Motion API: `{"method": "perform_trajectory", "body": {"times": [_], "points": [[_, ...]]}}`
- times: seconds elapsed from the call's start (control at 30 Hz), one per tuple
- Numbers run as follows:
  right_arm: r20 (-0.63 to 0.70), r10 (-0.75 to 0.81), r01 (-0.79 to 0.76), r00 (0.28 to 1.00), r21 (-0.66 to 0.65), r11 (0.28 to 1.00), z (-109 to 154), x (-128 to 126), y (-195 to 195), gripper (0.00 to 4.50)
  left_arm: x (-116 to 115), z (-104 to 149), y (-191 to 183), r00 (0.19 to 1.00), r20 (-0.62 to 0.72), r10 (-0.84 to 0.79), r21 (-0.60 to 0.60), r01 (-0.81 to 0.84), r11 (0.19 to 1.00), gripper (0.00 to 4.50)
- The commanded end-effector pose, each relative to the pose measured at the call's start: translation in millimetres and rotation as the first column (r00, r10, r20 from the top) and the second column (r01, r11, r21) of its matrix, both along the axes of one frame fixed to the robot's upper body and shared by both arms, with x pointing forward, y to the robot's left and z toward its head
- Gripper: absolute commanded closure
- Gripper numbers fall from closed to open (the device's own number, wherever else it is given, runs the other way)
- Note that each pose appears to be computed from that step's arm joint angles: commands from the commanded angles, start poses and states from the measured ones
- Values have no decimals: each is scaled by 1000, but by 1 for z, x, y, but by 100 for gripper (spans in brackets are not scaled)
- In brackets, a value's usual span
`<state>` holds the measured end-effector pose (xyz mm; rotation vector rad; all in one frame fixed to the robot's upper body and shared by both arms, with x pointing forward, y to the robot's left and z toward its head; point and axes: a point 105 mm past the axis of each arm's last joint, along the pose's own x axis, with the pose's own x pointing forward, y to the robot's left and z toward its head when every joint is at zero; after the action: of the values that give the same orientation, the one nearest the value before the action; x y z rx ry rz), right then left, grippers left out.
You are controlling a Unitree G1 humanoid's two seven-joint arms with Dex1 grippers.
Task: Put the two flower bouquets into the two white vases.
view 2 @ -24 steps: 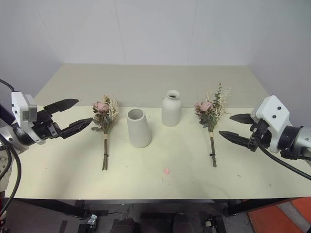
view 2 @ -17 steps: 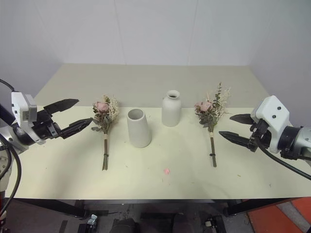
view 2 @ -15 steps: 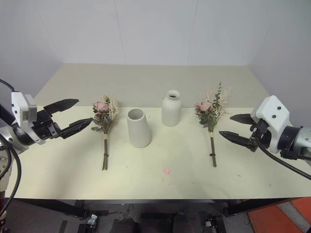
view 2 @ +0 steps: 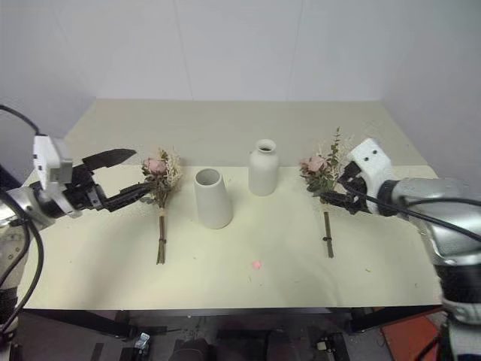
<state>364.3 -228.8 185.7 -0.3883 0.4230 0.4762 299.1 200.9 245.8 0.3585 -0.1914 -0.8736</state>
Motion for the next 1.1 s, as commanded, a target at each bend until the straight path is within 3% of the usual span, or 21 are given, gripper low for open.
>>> {"method": "perform_trajectory", "body": {"times": [0.03,0.33,0.43,0.7,0.9,1.1], "points": [[-4,-119,119,993,-24,993,-3,16,-17,124,-6,18,-7,996,83,-32,42,28,999,4],[-112,-174,175,978,2,985,-26,34,-14,124,-8,18,-12,995,86,-54,46,50,998,4],[-132,-178,180,975,2,984,-28,37,-13,186,-7,17,-12,995,83,-54,51,50,997,0],[-174,-159,167,972,32,985,-31,31,-4,447,-10,12,-14,996,70,-63,49,60,997,0],[-179,-156,163,971,23,986,-31,30,-3,449,-8,9,-16,996,65,-61,45,58,997,0],[-77,-191,190,979,-30,981,-11,24,-14,449,-9,10,-16,996,65,-61,40,59,997,0]]}}
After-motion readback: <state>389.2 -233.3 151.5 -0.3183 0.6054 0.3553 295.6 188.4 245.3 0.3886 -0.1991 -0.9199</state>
